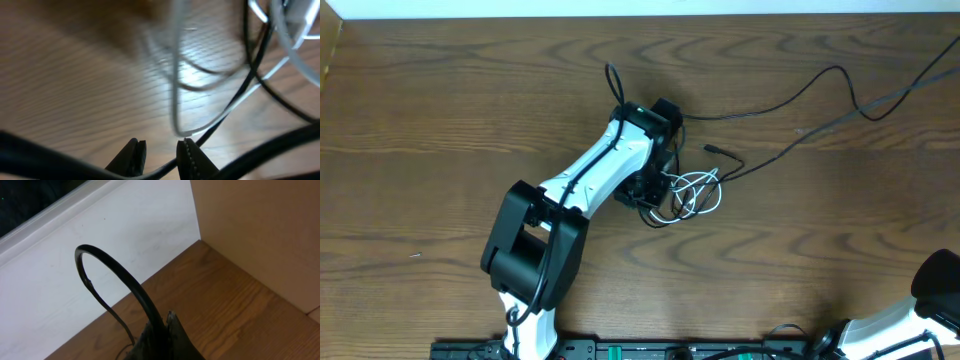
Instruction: Untangle cables
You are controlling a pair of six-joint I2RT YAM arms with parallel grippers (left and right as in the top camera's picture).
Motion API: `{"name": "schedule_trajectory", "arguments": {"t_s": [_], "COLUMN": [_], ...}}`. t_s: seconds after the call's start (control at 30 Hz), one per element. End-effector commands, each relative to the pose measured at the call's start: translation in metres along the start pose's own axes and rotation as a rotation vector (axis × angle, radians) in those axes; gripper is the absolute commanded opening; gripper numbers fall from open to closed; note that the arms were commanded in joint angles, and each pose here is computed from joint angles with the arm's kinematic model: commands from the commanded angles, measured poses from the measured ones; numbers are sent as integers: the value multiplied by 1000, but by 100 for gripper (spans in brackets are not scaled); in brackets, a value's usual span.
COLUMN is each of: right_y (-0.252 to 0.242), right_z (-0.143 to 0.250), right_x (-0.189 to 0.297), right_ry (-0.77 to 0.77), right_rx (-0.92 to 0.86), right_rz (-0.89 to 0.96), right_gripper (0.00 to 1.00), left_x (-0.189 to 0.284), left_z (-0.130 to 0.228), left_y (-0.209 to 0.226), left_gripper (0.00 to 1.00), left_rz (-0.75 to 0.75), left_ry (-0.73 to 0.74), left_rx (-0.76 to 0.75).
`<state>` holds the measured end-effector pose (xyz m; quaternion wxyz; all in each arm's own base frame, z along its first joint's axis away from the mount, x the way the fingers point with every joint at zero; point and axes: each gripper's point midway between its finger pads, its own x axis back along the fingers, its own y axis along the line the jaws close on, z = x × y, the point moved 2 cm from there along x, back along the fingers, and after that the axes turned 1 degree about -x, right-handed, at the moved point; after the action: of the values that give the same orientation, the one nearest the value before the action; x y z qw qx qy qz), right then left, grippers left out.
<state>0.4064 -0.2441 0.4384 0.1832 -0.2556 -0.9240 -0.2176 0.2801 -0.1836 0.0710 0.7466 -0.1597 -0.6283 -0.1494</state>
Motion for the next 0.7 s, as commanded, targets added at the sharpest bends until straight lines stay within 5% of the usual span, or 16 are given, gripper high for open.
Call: {"name": "schedule_trajectory", "arguments": {"t_s": [0.0,0.67], "right_y": [-4,-18], "right_z": [-5,-2], "right_x": [6,7], "right_ry": [-20,-13], "right_rx": [0,-4], "right_rz": [20,101], "right_gripper": [1,1], "left_x": [29,62], "left_z": [-5,6], "left_y": [25,183], "left_gripper": [10,7], "left_rz": [-68,-69], "left_ry": [-100,-271], "left_rx": [61,606]}}
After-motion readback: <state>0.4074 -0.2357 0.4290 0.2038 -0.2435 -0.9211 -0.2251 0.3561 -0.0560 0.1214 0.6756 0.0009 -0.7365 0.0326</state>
